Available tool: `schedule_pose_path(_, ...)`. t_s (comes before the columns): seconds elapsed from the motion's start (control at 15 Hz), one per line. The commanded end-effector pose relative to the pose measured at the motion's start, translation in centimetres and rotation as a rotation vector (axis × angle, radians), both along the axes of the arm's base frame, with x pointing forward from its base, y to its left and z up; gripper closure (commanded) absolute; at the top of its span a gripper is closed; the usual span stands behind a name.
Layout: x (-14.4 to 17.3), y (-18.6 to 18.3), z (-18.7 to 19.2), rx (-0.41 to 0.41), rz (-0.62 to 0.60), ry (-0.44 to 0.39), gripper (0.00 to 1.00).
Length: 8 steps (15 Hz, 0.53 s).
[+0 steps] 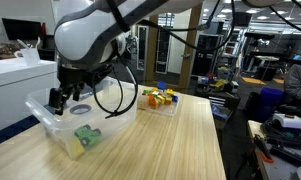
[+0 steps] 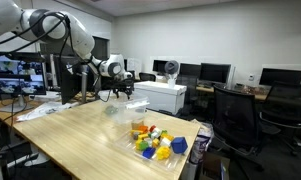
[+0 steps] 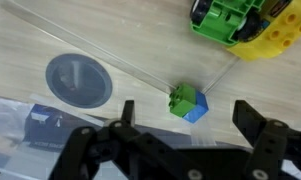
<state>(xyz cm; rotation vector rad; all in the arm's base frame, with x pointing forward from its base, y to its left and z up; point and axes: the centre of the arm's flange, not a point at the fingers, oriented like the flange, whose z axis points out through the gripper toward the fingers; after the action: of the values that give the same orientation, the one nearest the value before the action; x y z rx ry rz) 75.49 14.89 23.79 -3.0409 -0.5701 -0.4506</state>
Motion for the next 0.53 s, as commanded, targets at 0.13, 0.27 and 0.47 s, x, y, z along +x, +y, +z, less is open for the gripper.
schedule_pose_path(0.13, -1.3, 2.2, -0.3, 0.091, 0.107, 0.028, 0.0)
schedule_pose_path(0.27, -1.3, 3.0, -0.3, 0.109, 0.134, 0.031, 0.0)
schedule_pose_path(0.47, -0.5, 3.2, 1.2, 0.035, 0.107, 0.17, 0.0)
